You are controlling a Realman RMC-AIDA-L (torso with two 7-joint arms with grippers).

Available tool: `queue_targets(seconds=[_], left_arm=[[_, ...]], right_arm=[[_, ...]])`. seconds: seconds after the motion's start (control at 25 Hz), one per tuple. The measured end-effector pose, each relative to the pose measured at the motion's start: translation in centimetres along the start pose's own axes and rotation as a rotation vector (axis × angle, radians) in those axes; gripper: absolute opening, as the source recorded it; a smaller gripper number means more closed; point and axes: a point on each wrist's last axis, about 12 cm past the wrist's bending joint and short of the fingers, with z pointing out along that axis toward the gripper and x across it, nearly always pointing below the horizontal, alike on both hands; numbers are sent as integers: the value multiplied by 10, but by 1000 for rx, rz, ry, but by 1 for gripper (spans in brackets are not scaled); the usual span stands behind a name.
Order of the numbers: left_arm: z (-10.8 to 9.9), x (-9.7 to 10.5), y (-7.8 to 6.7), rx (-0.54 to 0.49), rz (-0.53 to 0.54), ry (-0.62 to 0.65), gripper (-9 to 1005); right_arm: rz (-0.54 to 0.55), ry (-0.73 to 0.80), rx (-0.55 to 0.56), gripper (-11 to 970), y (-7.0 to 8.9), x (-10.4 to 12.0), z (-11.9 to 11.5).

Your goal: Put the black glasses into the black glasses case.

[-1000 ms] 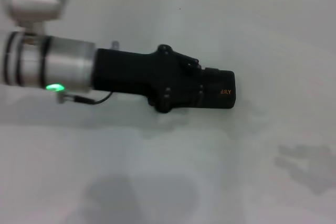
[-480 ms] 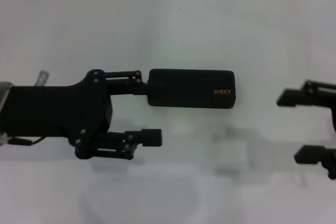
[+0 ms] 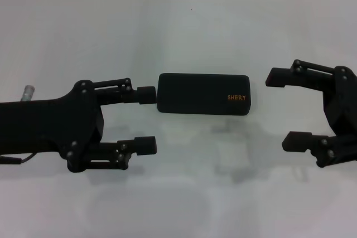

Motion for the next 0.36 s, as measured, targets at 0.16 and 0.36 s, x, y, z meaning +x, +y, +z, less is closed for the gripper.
queue_targets(seconds=[0.16,0.36], left_arm=[[-2,0,1,-12,15,5,743],[-3,1,1,-17,12,13,743]], right_arm=[[6,-7,5,883,-1,2,2],[5,-5,13,883,-5,2,4]])
